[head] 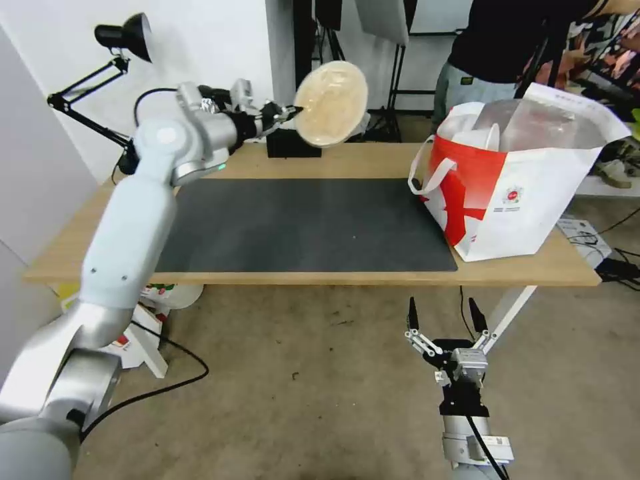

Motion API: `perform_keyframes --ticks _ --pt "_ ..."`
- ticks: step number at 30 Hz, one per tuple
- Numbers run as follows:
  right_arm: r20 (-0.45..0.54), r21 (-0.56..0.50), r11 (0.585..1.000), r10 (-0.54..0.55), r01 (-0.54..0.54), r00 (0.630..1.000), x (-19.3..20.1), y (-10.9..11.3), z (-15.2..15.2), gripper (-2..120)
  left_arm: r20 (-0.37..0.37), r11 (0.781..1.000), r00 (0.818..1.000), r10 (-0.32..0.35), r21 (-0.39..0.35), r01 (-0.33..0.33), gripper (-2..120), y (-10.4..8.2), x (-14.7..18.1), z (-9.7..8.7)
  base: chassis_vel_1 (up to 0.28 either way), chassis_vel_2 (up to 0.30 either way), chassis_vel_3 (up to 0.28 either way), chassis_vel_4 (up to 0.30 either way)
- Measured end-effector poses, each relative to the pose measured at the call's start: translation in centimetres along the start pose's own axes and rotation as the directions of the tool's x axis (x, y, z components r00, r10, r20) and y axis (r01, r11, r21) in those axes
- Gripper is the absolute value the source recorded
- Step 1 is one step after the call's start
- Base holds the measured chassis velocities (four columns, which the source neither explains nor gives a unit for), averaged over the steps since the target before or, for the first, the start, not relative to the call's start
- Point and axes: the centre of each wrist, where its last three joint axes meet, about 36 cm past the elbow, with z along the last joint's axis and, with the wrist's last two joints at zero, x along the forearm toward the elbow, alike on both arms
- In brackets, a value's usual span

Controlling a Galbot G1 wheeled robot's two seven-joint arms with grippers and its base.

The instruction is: Pick up the trash from the table and place it into the takeout bag.

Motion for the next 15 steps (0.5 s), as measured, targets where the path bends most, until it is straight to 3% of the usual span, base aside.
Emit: perform_keyframes --ticks 15 --pt "0.000 0.000 1.000 0.000 0.000 1.000 0.0 0.0 0.0 100 -0.050 0.997 0.998 0.035 -0.062 -0.038 0 -3.0 -6.0 -1.1 0.000 0.000 0.000 0.000"
